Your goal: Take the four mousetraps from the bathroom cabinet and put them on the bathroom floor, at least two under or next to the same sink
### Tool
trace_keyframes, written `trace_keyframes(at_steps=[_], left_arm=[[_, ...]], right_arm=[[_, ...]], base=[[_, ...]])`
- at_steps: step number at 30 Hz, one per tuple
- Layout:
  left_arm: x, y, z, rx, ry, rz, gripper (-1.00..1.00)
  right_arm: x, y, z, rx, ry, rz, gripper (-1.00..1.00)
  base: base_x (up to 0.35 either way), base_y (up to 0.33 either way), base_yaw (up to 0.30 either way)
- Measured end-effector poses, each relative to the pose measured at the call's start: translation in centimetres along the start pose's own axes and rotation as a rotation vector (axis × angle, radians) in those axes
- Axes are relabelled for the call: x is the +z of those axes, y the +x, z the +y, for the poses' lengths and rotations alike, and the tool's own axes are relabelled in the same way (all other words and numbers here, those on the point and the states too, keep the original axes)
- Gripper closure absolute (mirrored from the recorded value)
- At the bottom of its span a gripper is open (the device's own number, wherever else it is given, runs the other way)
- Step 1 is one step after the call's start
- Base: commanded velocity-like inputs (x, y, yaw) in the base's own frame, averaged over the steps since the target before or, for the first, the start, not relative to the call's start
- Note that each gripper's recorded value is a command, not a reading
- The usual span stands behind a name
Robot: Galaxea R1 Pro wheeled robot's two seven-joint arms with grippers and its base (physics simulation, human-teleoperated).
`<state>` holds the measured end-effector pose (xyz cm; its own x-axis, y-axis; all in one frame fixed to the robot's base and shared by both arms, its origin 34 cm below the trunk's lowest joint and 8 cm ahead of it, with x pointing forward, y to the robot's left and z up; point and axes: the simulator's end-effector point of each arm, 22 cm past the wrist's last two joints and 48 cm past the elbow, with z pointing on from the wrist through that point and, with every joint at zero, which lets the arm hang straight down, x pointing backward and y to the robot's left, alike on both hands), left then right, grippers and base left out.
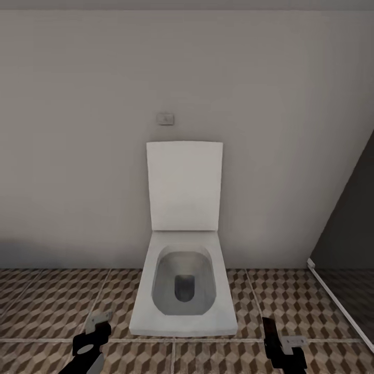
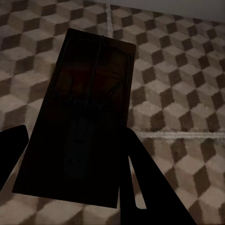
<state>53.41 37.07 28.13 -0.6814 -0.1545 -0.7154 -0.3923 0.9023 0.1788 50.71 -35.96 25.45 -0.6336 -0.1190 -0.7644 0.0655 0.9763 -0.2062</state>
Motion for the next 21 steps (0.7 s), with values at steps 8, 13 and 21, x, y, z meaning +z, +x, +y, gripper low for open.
trace_keyframes(at_steps=[8,13,21], left_arm=[[0.7,0.7,0.3,0.007,-0.005,0.015,1.00],[1.3,-0.3,0.2,0.007,0.000,0.008,1.00],[2.6,-1.2,0.7,0.035,0.003,0.068,1.00]], right_arm=[[1.1,-0.8,1.3,-0.032,-0.027,0.001,1.00],[2.2,-2.2,2.3,-0.040,-0.042,0.028,1.00],[3.0,-2.6,3.0,-0.036,-0.053,0.031,1.00]], base=[[0.000,0.000,0.000],[0.000,0.000,0.000],[0.000,0.000,0.000]])
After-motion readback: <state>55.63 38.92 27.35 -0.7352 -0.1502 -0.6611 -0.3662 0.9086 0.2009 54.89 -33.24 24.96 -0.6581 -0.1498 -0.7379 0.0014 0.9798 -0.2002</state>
